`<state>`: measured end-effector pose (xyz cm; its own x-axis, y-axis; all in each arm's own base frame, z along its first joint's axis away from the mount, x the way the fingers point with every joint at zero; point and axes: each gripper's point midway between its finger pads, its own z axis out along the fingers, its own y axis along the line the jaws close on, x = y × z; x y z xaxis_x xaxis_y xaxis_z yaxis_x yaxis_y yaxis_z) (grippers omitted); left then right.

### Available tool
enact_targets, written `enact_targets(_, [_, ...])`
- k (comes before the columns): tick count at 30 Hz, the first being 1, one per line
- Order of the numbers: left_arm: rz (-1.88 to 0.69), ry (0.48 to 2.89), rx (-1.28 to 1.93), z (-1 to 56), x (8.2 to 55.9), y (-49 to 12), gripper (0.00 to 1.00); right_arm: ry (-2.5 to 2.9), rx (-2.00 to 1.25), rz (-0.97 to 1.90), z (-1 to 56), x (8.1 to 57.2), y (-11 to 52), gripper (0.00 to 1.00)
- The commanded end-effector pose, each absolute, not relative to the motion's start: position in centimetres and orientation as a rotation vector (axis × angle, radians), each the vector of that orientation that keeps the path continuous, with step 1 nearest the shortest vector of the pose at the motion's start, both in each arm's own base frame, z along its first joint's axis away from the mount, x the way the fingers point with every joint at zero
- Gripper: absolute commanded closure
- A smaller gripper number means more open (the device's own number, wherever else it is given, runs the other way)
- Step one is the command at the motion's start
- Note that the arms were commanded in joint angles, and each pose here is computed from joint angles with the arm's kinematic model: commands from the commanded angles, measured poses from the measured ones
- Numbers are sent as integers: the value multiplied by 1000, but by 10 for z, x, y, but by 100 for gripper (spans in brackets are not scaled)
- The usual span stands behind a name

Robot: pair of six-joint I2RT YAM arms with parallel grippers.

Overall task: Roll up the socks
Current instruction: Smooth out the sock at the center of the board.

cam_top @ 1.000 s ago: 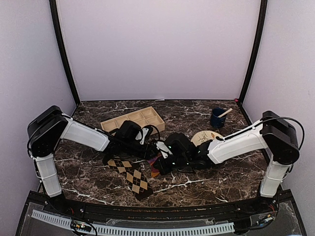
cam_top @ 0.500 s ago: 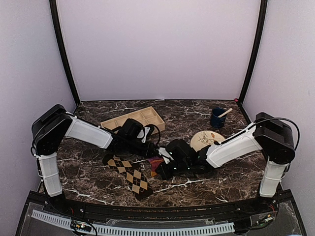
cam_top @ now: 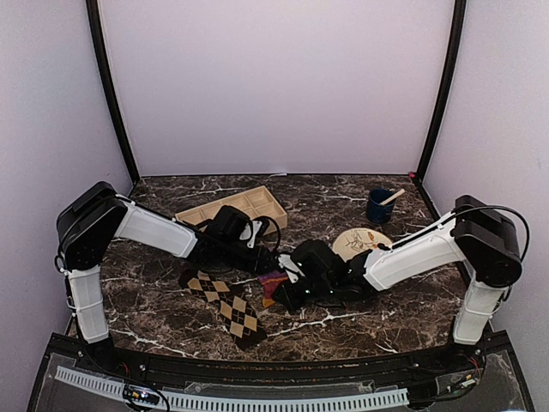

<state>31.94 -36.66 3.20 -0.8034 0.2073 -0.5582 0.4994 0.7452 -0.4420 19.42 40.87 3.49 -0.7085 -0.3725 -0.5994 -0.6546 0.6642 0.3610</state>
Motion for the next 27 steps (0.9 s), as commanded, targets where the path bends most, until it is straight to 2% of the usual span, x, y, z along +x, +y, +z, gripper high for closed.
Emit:
enact_targets(1, [-743,2595,526,-3,306,-344,55,2298,-768,817,75,204,422,84])
enact_targets(8, [-808,2607,511,-4,303,-343,57,2293,-783,800,68,210,433,84])
enact_targets(13, [-840,2612,506,-4,302,-343,60,2280,-769,796,59,219,437,88])
enact_targets(17, [-853,2621,503,-6,301,-342,61,2308,-746,803,45,225,435,97])
enact_targets(27, [-859,2627,490,-7,303,-340,61,2451,-720,784,8,213,422,100])
